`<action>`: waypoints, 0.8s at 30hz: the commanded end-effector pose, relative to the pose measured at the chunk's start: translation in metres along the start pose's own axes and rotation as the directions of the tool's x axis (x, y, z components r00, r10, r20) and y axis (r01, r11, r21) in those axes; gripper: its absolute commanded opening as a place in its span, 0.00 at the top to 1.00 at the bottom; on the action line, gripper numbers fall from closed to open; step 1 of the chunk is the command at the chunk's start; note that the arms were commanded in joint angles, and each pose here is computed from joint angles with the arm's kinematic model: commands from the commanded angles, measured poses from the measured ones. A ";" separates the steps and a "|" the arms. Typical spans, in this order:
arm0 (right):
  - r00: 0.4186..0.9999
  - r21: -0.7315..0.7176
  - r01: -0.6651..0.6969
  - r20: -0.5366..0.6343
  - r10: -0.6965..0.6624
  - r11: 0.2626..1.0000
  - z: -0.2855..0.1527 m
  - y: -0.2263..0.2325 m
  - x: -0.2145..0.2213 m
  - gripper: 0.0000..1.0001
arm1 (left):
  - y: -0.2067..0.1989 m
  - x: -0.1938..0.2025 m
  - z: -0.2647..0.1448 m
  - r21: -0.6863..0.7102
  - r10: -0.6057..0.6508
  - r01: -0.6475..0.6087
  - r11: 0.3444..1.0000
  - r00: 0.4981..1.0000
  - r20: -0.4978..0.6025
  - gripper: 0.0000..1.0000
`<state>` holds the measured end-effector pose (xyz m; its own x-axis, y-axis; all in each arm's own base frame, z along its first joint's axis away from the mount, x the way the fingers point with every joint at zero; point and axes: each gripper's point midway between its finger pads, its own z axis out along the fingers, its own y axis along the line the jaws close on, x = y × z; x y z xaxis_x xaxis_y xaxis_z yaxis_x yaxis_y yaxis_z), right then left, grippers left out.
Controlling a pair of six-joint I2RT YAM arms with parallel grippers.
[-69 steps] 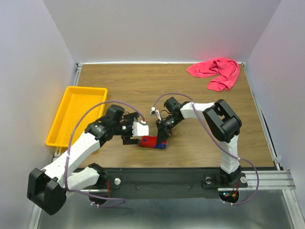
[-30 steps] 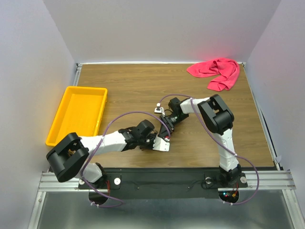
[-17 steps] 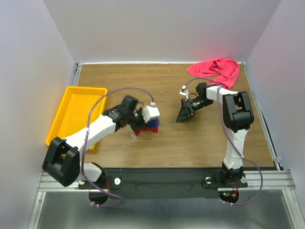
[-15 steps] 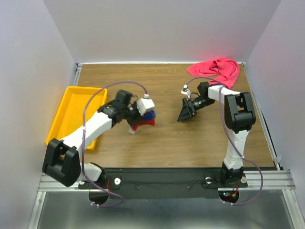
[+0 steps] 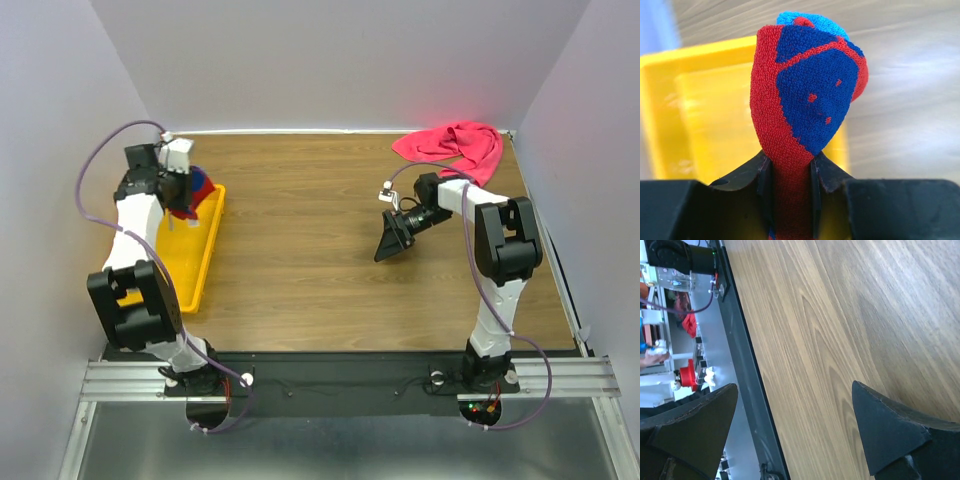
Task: Roll the towels
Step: Place the rolled towel into the container
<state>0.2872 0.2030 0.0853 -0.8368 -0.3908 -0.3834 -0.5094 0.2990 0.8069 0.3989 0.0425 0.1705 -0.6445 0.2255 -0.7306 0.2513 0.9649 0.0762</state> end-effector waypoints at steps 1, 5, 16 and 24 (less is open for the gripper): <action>1.000 0.000 0.028 -0.009 -0.028 1.000 -0.004 0.010 0.003 0.00 | 0.064 0.007 0.002 -0.150 -0.113 0.105 0.983 0.993 -0.043 1.00; 1.000 0.008 0.025 -0.013 -0.025 1.000 -0.005 0.010 0.004 0.00 | 0.114 0.028 0.015 -0.252 -0.201 0.171 0.953 0.974 -0.102 1.00; 0.999 0.029 0.009 -0.035 -0.008 1.000 -0.005 0.005 0.005 0.00 | 0.153 0.062 0.064 -0.316 -0.192 0.134 0.939 0.968 -0.159 1.00; 0.999 0.024 -0.011 -0.038 0.012 1.000 -0.005 0.003 0.004 0.00 | 0.177 0.061 0.088 -0.389 -0.216 0.159 0.907 0.971 -0.106 1.00</action>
<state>0.2793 0.1967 0.0803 -0.8420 -0.4183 -0.3407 -0.4913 0.3335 0.8046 0.4405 0.1939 0.0547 -0.8229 0.0248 -0.5677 -0.0883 0.9813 0.1709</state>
